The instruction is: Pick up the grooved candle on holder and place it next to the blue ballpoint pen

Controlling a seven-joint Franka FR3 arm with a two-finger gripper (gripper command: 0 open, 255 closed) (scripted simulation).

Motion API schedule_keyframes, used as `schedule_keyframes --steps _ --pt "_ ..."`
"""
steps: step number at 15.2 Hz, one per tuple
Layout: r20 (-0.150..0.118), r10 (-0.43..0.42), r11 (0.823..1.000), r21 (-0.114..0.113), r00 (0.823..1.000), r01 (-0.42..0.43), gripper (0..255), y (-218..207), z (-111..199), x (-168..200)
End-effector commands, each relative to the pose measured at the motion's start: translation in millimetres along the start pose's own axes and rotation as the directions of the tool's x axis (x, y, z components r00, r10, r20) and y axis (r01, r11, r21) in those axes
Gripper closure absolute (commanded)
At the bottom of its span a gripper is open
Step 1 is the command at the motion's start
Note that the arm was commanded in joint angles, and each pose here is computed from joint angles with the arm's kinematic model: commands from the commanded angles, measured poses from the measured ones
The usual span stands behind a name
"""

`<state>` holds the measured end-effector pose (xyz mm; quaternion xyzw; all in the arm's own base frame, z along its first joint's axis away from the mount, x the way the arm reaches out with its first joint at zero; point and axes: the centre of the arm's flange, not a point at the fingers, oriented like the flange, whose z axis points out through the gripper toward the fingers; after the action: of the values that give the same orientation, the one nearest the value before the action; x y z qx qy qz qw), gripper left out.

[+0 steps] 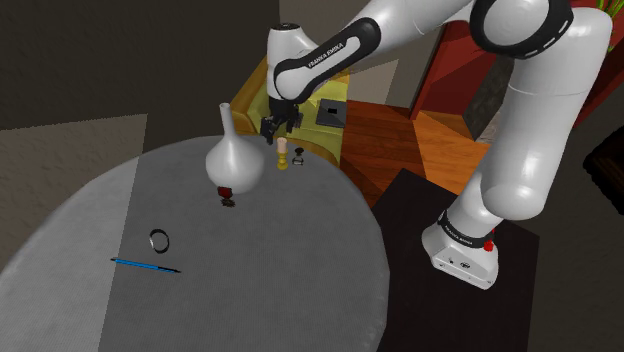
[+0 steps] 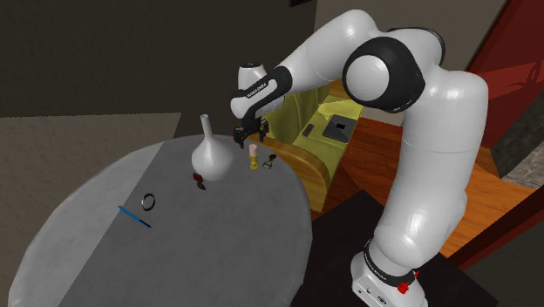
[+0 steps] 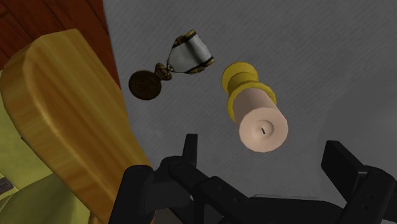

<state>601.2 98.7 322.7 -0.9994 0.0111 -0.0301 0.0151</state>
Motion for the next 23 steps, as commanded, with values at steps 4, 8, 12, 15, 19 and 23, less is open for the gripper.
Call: schedule_keyframes --steps 4,8,12,15,19,23 --pt "-0.002 -0.002 1.0 -0.001 1.0 0.002 0 -0.2 27.2 3.0" --pt "-0.002 -0.002 1.0 -0.001 1.0 0.002 0 -0.2 40.8 3.0" --pt "-0.002 -0.002 1.0 -0.001 1.0 0.002 0 -0.2 40.8 3.0" --pt "-0.002 -0.002 1.0 -0.001 1.0 0.002 255 -0.2 40.7 3.0" --pt "-0.002 -0.002 1.0 -0.001 1.0 0.002 255 -0.1 41.0 2.8" --pt "-0.002 -0.002 1.0 -0.001 1.0 0.002 255 -0.3 40.6 2.2"
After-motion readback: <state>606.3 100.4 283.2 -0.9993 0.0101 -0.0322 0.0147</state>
